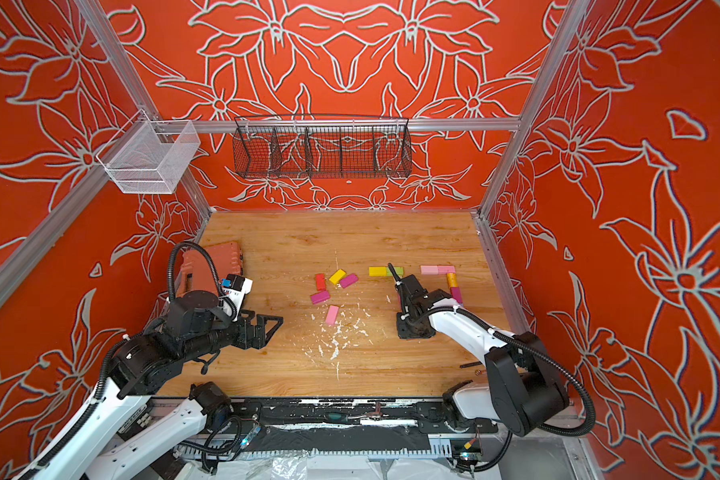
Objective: Assemble the number 7 with building blocks
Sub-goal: Assemble the building block at the center of the board.
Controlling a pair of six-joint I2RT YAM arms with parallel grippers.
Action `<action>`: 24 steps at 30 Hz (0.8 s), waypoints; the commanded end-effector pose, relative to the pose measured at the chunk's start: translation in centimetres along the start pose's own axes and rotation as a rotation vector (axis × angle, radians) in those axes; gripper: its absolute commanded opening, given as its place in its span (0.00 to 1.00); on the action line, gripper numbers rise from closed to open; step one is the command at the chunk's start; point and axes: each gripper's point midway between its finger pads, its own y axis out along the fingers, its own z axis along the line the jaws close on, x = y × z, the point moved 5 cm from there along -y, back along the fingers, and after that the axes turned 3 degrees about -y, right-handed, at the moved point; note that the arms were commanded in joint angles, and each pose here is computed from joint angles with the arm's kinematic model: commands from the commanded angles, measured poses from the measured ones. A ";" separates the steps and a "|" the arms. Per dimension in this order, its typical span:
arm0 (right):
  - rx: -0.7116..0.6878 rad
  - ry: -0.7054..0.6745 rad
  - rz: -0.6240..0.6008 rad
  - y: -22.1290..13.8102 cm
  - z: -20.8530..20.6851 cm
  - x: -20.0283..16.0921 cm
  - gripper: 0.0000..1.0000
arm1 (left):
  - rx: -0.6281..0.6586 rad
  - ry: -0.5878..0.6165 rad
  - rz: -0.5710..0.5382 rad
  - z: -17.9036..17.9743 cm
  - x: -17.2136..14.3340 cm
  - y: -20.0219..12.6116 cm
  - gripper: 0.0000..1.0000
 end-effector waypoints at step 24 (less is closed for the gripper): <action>-0.008 -0.051 0.051 1.4 -0.1 4.1 0.30 | 0.027 0.003 -0.008 0.5 -0.1 0.0 0.97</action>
